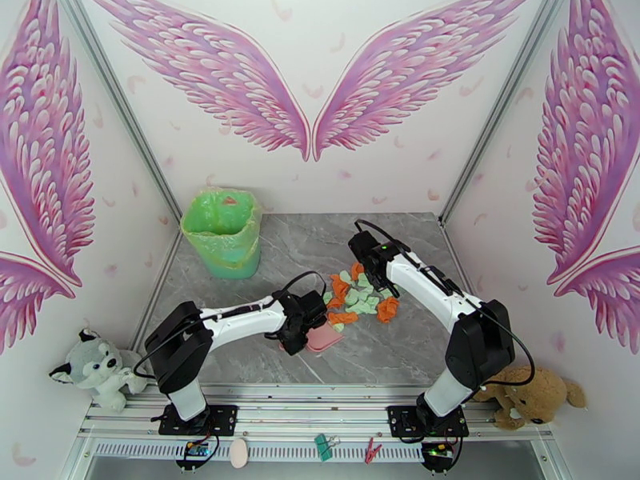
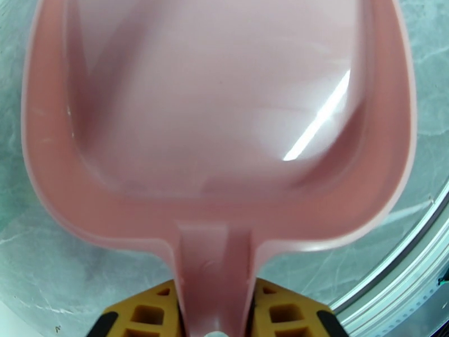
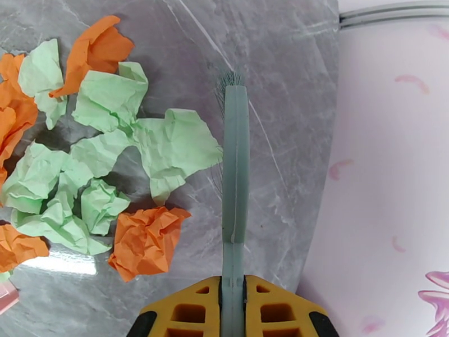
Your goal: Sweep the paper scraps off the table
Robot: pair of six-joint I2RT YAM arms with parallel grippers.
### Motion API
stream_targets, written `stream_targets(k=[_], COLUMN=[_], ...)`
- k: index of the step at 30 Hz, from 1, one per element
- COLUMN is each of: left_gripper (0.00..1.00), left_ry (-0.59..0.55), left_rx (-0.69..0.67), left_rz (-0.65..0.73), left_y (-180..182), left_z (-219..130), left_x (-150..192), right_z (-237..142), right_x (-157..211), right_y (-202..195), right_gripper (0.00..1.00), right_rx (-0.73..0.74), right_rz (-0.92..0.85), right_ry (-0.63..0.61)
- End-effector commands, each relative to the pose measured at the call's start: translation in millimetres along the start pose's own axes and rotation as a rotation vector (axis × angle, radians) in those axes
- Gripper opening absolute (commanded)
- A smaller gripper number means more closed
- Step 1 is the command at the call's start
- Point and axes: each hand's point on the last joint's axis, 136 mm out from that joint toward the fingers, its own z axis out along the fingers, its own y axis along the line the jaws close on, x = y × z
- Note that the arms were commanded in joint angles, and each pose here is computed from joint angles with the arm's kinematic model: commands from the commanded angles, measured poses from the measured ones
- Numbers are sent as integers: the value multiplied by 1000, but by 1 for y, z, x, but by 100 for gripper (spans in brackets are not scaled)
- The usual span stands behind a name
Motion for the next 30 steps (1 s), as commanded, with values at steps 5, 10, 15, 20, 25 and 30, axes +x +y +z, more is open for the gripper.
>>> stream_targets(k=[5,10,15,20,25,30], left_gripper=[48,68,78,82,82,82], left_ry=[-26,-75,-171,-322,-491,-486], left_rx=[31,40,51,37,70,41], left_rz=[-10,-33,-95,-167,-207,-238], left_y=[-3,-4,-6,-4,-4,2], left_z=[3,0,-2,-12,-21,-6], left_x=[-5,-4,-4,-9,-18,-10], right_z=[-5,-5,-6,-4,-3,-5], right_x=[1,2,2,1,1,2], right_y=[-6,-6,-5,-3,-1,-4], right_gripper=[0,0,0,0,0,0], right_rx=[-1,-3,-5,-11,-13,-7], right_rz=[24,25,25,24,15,20], right_ry=[-22,-20,-23,-22,-17,-23])
